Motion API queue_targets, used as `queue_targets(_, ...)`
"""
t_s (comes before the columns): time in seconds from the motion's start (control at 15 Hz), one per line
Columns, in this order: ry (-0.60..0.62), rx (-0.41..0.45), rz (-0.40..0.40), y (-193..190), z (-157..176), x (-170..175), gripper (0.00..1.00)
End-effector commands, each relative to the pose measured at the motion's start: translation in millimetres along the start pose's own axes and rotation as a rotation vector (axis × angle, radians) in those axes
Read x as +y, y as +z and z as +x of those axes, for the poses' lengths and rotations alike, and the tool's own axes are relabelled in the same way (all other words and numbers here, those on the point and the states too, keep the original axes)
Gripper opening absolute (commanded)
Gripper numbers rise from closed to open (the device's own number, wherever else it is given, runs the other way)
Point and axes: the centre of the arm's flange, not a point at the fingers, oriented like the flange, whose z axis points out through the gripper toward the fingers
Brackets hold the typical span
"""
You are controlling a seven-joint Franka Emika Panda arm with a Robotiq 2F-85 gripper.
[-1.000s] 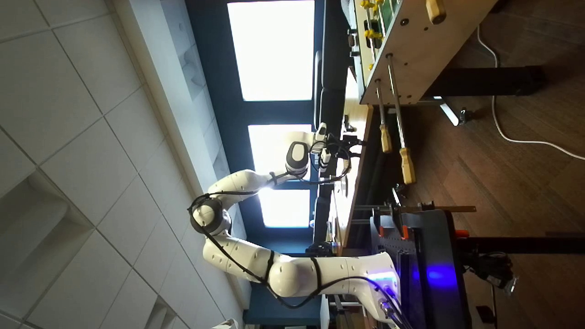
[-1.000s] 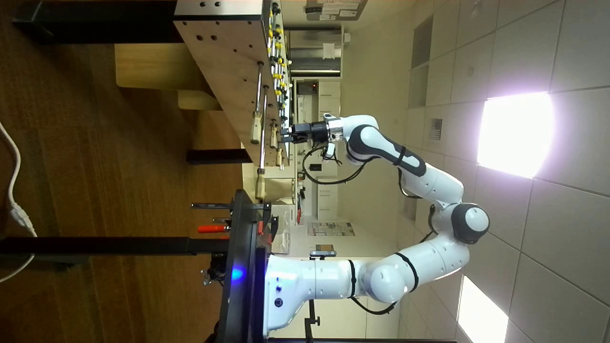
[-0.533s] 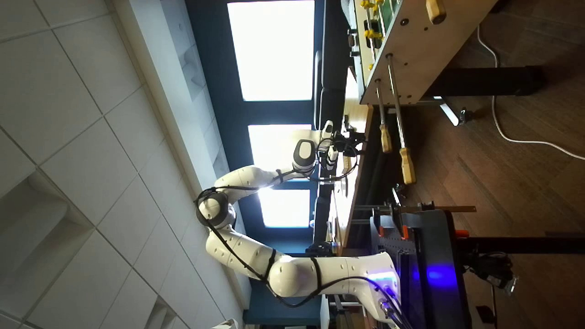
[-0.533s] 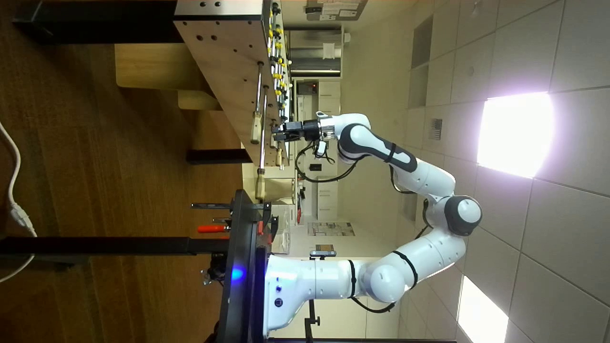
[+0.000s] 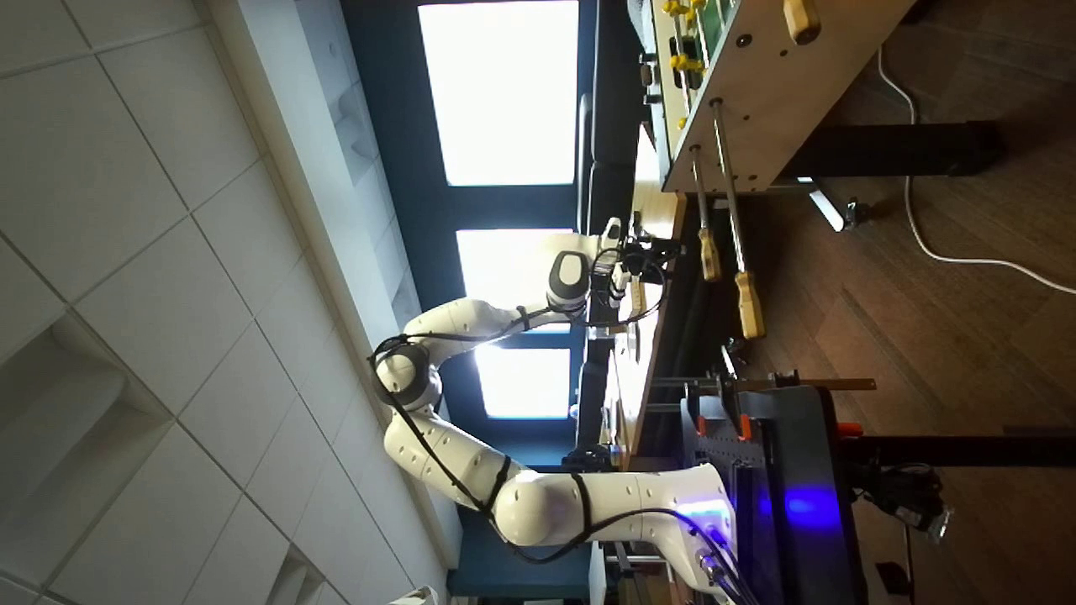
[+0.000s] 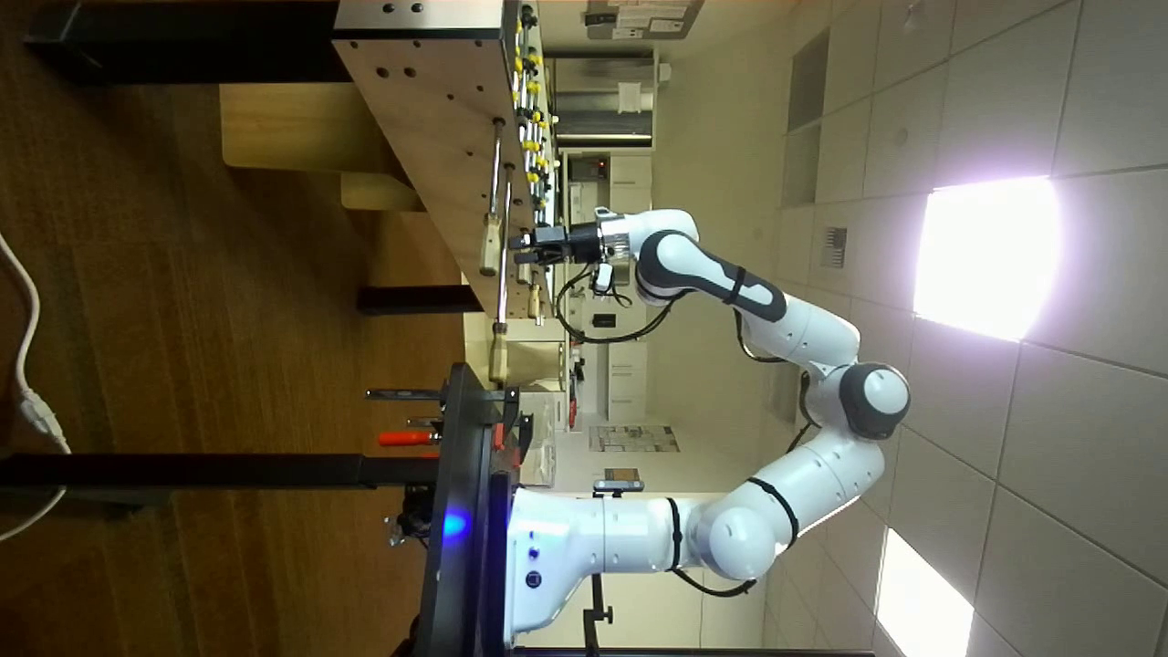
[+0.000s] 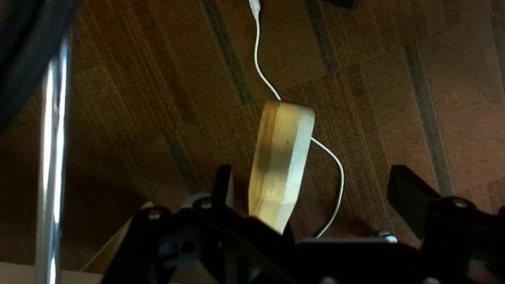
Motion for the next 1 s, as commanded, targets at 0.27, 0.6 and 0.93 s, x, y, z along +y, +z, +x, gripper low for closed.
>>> queue_targets(0.27, 0.022, 0.028, -0.013, 8, 9, 2, 1.0)
queue_targets(0.6, 0.038, 0.035, -0.011, 20, 8, 6, 1.0)
queue_targets(0.93, 0.06, 0.034, -0.011, 31, 7, 9, 1.0)
